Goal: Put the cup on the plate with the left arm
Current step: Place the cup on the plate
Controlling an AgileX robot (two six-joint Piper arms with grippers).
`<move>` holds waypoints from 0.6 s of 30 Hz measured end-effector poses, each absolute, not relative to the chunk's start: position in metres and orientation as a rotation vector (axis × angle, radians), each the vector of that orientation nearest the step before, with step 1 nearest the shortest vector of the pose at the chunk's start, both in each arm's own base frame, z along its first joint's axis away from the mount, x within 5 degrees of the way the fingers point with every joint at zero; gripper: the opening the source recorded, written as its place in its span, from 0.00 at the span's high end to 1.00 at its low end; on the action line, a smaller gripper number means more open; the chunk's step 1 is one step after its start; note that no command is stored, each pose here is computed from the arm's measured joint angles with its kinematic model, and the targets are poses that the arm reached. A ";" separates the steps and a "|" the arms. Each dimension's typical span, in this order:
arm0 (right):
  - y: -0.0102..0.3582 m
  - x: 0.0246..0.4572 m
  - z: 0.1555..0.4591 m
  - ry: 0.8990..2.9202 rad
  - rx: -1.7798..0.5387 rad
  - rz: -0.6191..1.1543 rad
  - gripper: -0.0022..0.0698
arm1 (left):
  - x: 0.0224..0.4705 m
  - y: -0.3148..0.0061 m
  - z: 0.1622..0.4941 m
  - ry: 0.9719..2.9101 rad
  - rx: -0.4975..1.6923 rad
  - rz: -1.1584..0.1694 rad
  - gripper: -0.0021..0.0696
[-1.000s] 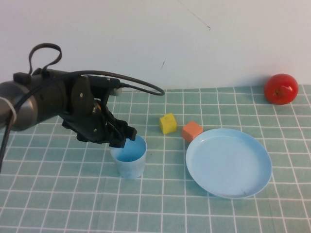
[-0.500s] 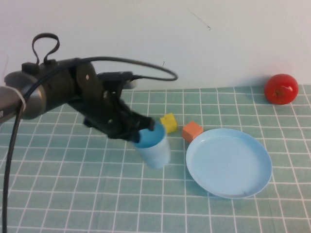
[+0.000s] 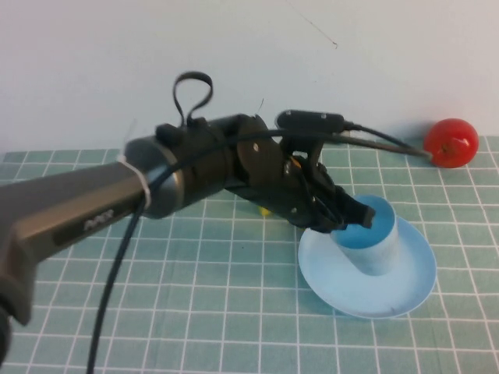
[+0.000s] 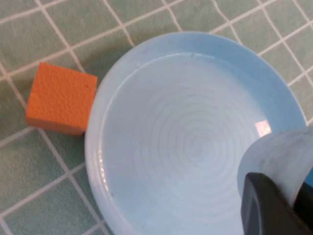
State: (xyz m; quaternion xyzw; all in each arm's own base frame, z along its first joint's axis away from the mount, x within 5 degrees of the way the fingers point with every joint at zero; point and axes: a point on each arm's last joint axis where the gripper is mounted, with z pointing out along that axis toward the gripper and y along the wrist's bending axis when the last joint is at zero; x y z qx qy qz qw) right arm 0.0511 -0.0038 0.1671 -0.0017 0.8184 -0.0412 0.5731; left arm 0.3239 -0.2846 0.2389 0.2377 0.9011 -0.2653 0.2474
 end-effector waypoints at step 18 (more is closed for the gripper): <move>-0.004 0.051 0.167 1.919 -0.004 -0.097 0.97 | 0.345 -0.301 0.207 2.470 0.629 -0.711 0.37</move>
